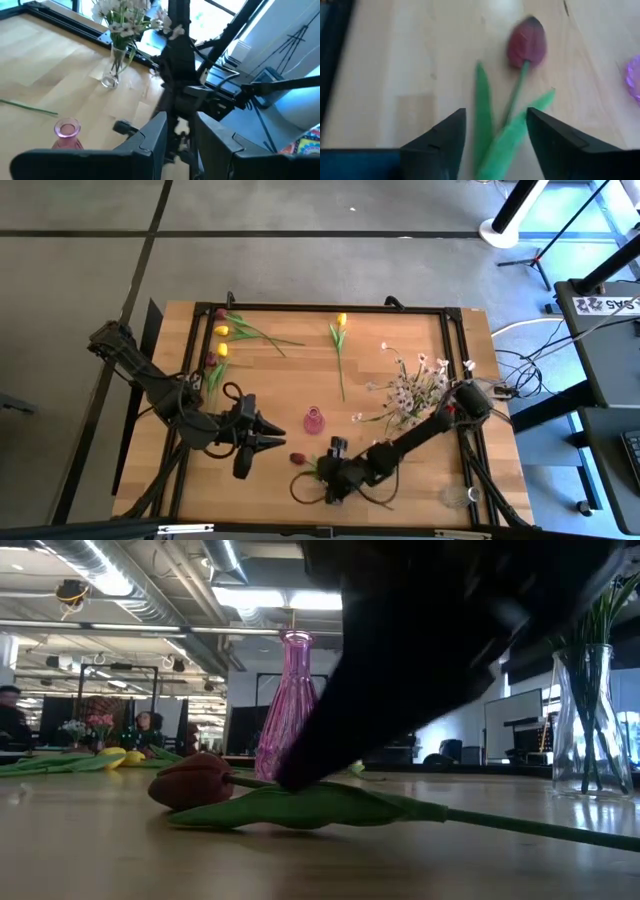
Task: Sort flowers into vase by color
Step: Put the bottom red flower into the red vase
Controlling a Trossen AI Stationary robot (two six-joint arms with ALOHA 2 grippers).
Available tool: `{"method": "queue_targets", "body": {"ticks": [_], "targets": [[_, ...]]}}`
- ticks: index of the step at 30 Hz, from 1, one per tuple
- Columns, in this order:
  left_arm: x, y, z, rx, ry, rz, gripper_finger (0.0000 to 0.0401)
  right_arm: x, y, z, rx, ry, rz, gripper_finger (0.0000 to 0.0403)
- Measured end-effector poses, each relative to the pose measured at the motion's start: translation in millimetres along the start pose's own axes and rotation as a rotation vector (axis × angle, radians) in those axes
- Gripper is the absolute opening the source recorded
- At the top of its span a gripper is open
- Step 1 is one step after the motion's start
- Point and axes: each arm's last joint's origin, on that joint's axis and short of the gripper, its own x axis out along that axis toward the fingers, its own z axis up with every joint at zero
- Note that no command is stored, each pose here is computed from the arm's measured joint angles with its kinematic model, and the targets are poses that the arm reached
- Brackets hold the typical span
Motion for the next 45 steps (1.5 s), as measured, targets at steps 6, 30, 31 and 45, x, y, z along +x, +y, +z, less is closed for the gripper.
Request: {"method": "queue_targets", "body": {"ticks": [6, 30, 31, 45], "targets": [[-3, -3, -4, 0.014, 0.048, -0.046, 0.0097, 16, -15, -8, -0.016, 0.097, -0.027, 0.0148], [-92, 7, 39, 0.159, -0.128, -0.269, 0.0097, -145, -24, 210, -0.049, -0.736, 0.051, 0.0005], [-94, 6, 43, 0.154, -0.149, -0.284, 0.0097, -156, -32, 220, -0.065, -0.809, 0.035, 0.0005], [-120, 10, 39, 0.143, -0.111, -0.350, 0.0097, -133, -107, 241, -0.111, -0.902, -0.211, 0.0002]]}}
